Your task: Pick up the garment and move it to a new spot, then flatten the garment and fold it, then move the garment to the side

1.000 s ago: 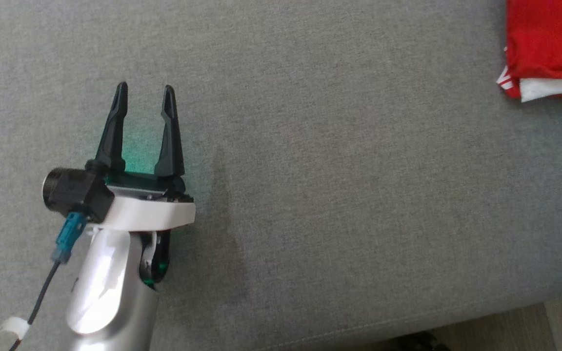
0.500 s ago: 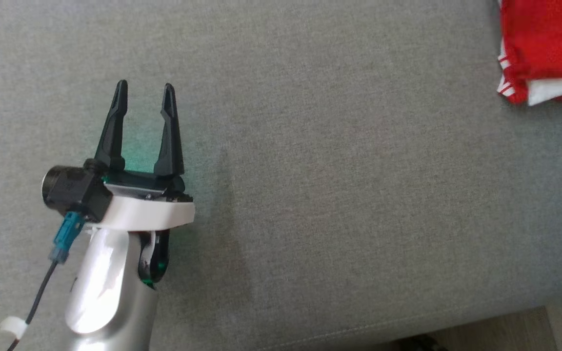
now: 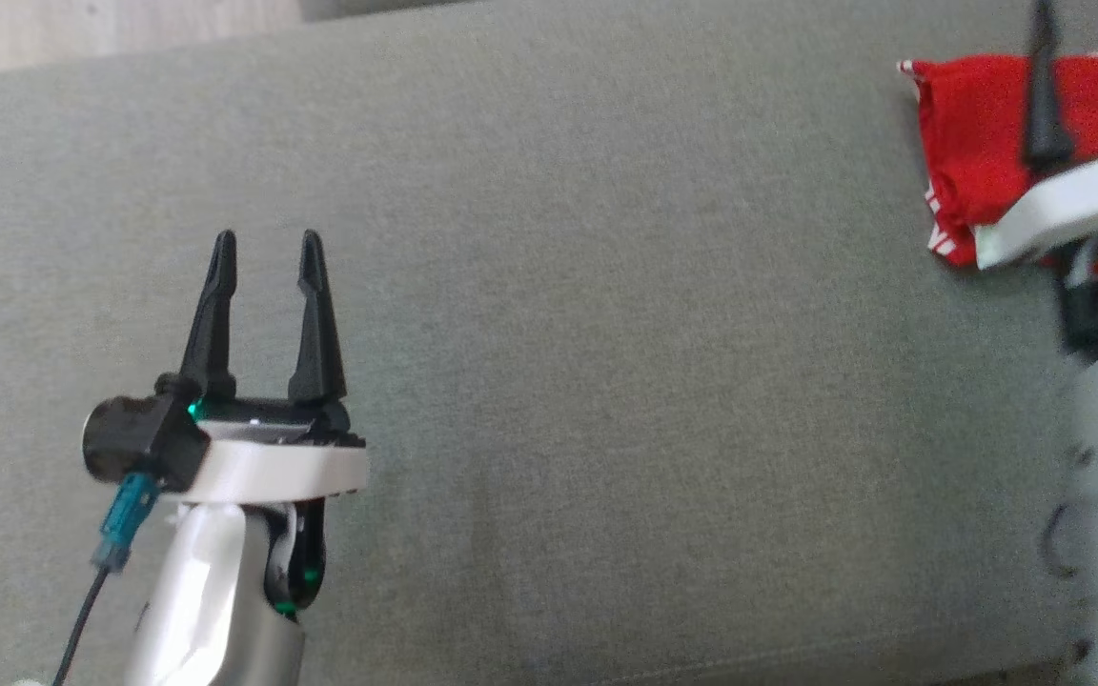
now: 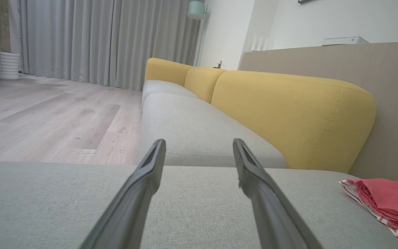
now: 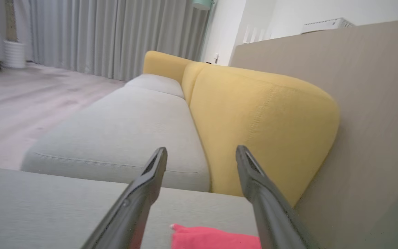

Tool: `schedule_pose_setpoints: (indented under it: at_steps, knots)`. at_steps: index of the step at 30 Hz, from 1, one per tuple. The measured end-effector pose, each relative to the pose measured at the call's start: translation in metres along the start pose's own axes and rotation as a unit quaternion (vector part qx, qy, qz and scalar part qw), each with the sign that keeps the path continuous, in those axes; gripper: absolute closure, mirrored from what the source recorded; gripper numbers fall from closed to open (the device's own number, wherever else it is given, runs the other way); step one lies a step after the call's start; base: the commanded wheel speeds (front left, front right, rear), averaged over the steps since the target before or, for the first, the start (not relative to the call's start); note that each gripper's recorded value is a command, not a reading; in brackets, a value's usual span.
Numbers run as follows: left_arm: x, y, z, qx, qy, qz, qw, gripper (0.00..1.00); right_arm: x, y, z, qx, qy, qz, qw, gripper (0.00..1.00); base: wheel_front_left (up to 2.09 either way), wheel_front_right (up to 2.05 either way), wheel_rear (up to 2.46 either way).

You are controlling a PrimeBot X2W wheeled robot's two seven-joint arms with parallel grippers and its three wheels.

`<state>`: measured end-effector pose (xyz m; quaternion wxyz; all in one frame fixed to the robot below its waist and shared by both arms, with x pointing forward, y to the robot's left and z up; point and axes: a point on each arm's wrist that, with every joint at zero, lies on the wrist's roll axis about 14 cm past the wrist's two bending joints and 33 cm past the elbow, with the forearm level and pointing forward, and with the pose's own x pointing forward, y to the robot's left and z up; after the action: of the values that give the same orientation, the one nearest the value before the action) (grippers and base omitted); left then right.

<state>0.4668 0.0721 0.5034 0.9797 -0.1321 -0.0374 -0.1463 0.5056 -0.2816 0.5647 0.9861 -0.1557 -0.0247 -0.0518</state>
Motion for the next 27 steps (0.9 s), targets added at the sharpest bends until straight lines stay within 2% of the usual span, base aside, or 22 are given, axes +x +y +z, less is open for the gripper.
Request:
schedule_pose_setpoints:
  at_steps: [6, 13, 18, 27]
  knots:
    - [-0.023, 0.009, 0.018, 0.005, -0.014, 0.024, 1.0, 0.0, -0.031, 0.051, 0.02, 0.11, -0.042, 0.031, 0.993, 0.0, 0.0, 0.0, 0.0]
    - [-0.055, 0.023, 0.019, 0.014, -0.007, 0.061, 0.998, 0.0, -0.073, 0.088, -0.001, 0.203, -0.024, 0.062, 0.977, 0.0, 0.0, 0.0, 0.0]
    - [-0.064, 0.03, 0.023, 0.013, -0.01, 0.077, 0.997, 0.0, -0.092, 0.111, -0.016, 0.25, -0.004, 0.08, 0.965, 0.0, 0.0, 0.0, 0.0]
    - [-0.067, 0.038, 0.017, -0.002, -0.002, 0.097, 0.995, 0.0, -0.101, 0.128, -0.027, 0.266, 0.013, 0.096, 0.959, 0.0, 0.0, 0.0, 0.0]
